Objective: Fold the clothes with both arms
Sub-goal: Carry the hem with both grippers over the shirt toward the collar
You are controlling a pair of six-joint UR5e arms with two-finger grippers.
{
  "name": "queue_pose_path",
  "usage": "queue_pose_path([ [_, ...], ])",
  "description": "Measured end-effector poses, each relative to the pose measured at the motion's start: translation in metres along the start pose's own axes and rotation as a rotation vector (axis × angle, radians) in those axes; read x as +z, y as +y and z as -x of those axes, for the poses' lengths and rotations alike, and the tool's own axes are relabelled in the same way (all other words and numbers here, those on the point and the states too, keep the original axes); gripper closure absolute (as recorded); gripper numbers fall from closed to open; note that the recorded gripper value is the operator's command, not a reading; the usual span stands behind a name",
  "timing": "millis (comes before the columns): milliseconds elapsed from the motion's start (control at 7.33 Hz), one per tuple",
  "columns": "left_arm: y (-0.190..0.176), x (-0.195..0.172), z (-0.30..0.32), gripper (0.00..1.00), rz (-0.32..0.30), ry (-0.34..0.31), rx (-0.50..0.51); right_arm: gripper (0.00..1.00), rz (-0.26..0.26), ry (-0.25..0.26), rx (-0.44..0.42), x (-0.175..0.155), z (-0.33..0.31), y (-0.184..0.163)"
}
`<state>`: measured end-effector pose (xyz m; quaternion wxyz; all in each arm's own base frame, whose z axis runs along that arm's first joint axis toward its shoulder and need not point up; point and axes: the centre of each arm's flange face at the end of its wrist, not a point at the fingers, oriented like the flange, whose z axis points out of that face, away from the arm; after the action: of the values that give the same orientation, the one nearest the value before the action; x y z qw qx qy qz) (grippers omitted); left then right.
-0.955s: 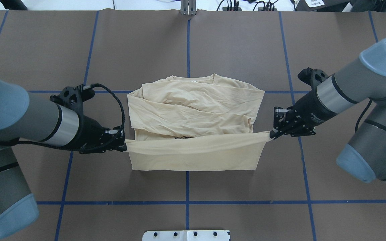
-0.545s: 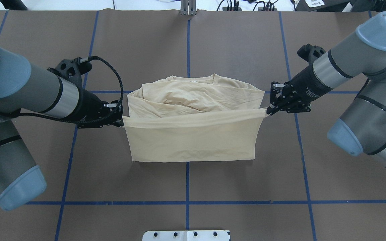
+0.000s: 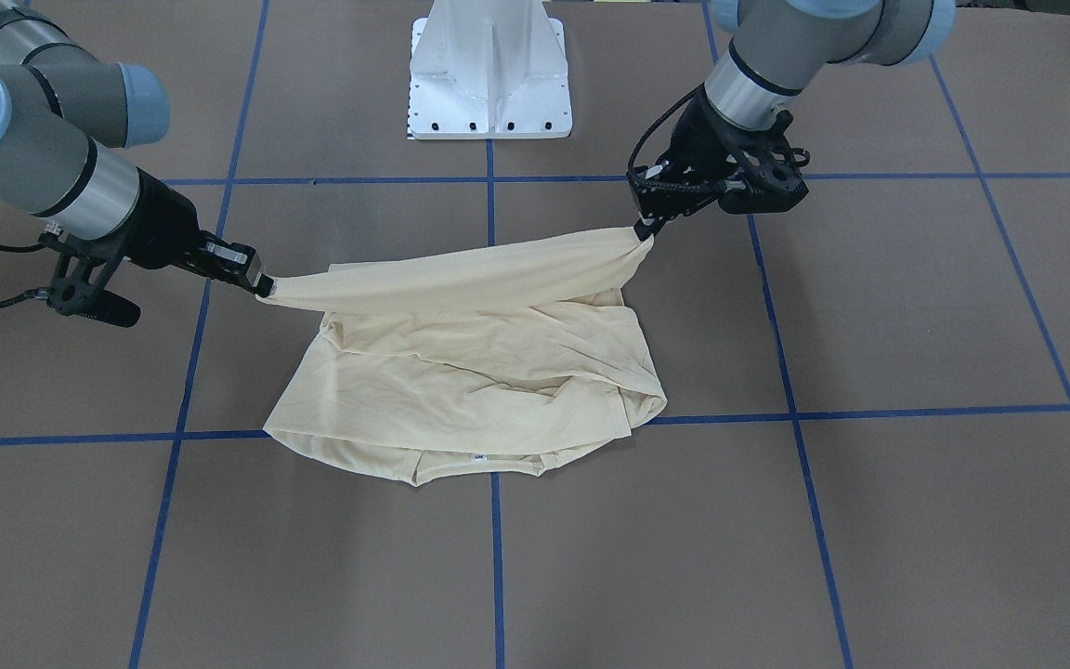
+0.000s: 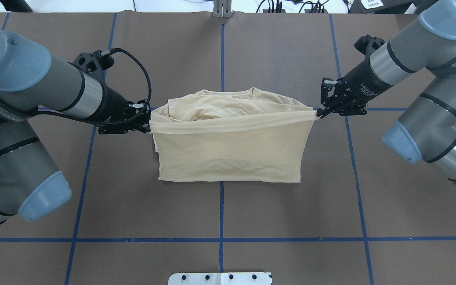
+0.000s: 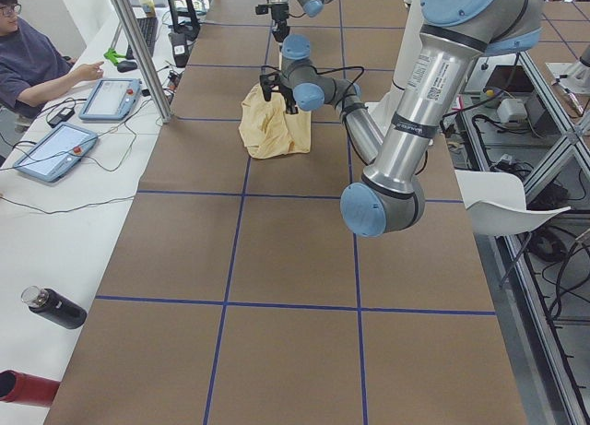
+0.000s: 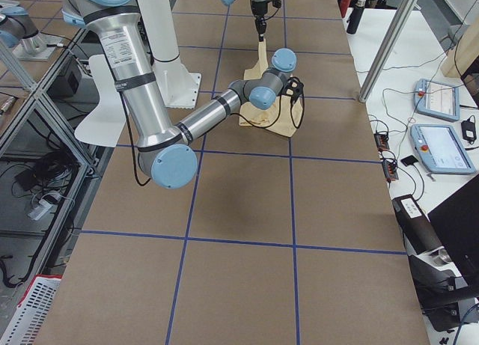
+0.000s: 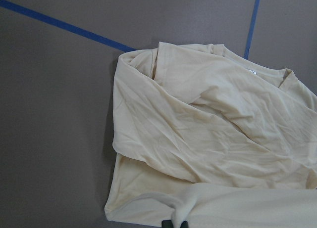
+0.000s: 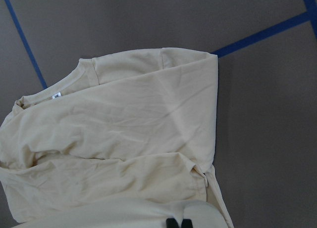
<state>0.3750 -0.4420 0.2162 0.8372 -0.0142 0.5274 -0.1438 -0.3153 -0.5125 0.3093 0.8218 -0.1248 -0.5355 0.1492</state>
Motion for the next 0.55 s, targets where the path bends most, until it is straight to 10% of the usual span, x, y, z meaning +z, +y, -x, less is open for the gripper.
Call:
queue_pose_path([
  [545,-0.034,0.041,-0.002,1.00,-0.017,-0.005,0.021,1.00,-0.002,0.021,0.021,0.020,0.019,-0.025],
])
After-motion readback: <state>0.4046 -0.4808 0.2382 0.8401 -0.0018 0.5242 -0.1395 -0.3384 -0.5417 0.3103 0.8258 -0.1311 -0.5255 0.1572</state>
